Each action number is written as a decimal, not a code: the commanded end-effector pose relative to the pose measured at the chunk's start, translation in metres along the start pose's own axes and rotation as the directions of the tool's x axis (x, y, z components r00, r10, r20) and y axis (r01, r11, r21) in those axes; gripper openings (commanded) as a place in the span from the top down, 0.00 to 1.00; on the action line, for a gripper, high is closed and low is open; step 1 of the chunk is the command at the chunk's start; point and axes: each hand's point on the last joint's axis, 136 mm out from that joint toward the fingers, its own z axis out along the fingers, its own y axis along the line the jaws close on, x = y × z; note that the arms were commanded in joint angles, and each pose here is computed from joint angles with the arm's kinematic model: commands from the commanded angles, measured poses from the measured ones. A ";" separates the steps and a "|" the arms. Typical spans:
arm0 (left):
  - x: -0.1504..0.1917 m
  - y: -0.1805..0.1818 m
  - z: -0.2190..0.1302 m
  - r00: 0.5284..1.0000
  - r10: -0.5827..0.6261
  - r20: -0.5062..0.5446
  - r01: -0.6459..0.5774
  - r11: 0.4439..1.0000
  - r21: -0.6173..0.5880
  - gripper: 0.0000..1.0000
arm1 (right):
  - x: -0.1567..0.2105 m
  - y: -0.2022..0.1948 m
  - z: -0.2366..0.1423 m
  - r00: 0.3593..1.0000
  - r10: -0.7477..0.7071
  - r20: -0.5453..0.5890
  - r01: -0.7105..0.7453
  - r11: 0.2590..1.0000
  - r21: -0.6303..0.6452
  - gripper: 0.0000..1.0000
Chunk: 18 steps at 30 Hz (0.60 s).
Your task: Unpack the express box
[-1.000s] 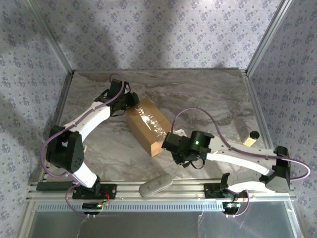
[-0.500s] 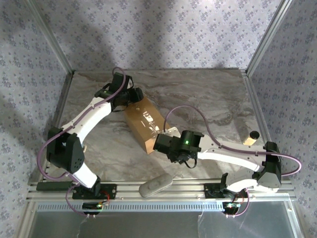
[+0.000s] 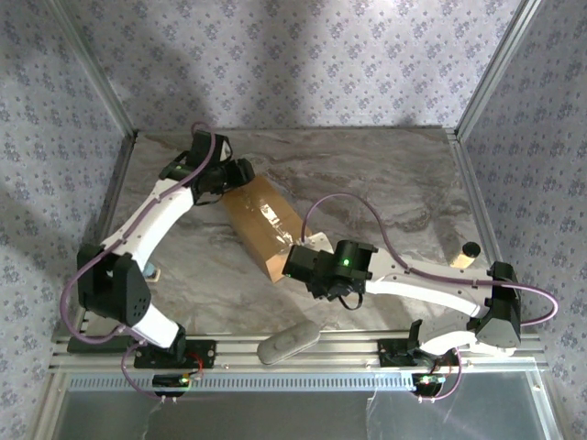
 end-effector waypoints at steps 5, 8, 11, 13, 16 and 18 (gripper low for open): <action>-0.013 0.016 -0.041 0.998 -0.026 0.056 0.026 1.000 -0.005 0.40 | -0.019 0.001 -0.009 0.996 0.048 0.069 -0.048 0.999 -0.012 1.00; -0.007 0.024 -0.052 0.998 -0.041 0.057 0.042 0.999 -0.020 0.45 | -0.018 0.001 -0.007 0.996 0.051 0.067 -0.050 0.999 -0.011 1.00; 0.015 0.033 -0.066 0.996 -0.079 0.035 0.080 0.997 -0.021 0.48 | -0.018 0.002 -0.006 0.997 0.050 0.061 -0.050 0.999 -0.009 1.00; 0.035 0.032 -0.082 0.996 -0.089 0.031 0.089 0.996 0.016 0.49 | -0.019 0.002 -0.005 0.997 0.054 0.060 -0.054 0.999 -0.007 1.00; 0.069 0.047 -0.104 0.996 -0.084 0.024 0.084 0.996 -0.020 0.51 | -0.019 0.003 -0.004 0.996 0.056 0.062 -0.056 0.998 -0.010 1.00; 0.092 0.059 -0.115 0.998 -0.069 0.001 0.069 0.996 -0.053 0.53 | -0.019 0.003 -0.004 0.997 0.054 0.063 -0.054 0.999 -0.007 1.00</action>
